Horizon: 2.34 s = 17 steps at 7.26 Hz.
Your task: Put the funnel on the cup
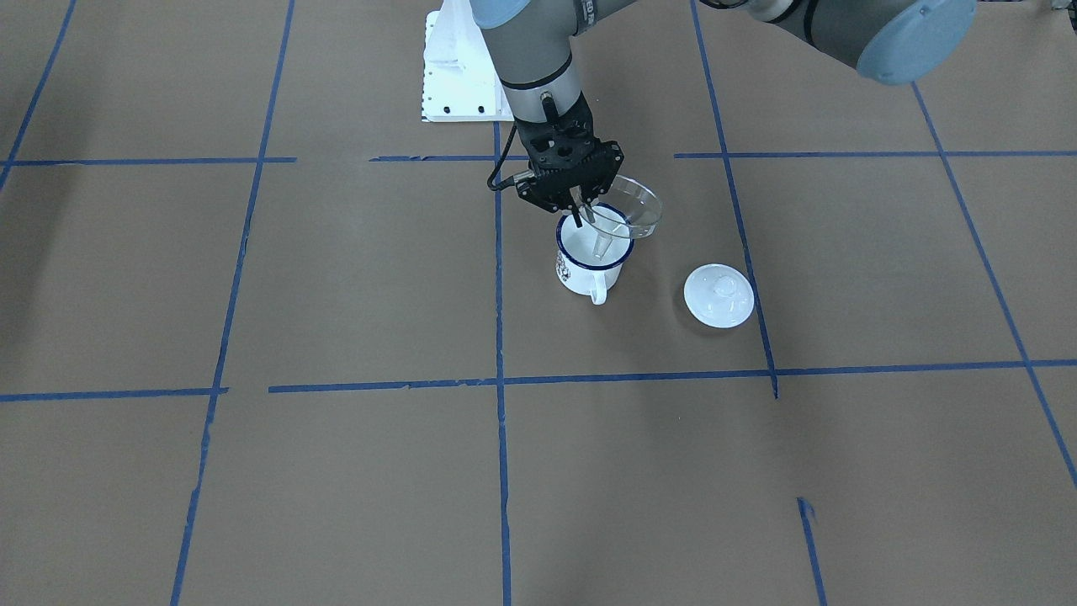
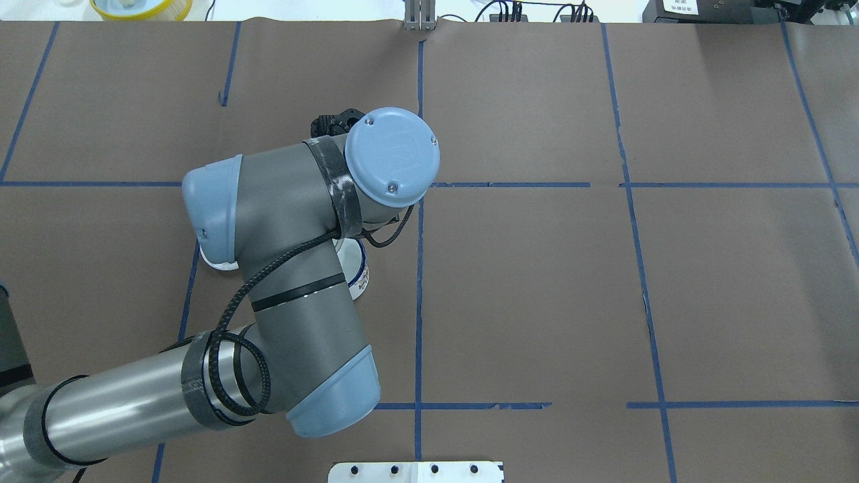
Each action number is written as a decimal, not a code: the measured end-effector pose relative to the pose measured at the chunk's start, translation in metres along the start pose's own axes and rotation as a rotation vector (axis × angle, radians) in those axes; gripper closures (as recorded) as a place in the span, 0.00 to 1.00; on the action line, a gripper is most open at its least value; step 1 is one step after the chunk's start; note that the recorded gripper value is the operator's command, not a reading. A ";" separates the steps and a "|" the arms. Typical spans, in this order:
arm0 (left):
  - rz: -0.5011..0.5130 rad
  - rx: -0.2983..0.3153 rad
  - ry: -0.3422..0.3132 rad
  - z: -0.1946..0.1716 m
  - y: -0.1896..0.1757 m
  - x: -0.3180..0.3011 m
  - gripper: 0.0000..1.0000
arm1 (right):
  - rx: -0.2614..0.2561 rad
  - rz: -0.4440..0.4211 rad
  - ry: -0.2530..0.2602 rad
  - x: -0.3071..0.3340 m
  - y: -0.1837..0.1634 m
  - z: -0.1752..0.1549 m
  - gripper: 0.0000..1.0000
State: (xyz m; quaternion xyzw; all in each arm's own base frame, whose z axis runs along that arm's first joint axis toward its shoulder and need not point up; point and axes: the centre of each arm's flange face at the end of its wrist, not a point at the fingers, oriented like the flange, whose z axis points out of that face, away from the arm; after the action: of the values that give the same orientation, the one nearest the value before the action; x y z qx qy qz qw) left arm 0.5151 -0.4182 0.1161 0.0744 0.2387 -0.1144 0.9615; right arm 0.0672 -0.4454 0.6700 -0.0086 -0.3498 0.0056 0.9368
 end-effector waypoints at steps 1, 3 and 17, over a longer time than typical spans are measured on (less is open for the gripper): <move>0.037 0.005 -0.021 0.007 0.009 0.003 1.00 | 0.000 0.000 0.000 0.000 0.000 0.000 0.00; 0.079 0.000 -0.039 0.012 0.026 0.009 1.00 | 0.000 0.000 0.000 0.000 0.000 0.000 0.00; 0.074 0.147 0.203 -0.041 -0.055 -0.134 0.00 | 0.000 0.000 0.000 0.000 0.000 0.000 0.00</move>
State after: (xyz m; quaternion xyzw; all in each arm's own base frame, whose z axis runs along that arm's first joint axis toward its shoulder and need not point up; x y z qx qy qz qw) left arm 0.3678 -0.4387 0.1386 0.1645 0.3228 -0.0879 0.9279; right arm 0.0672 -0.4454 0.6700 -0.0086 -0.3498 0.0056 0.9368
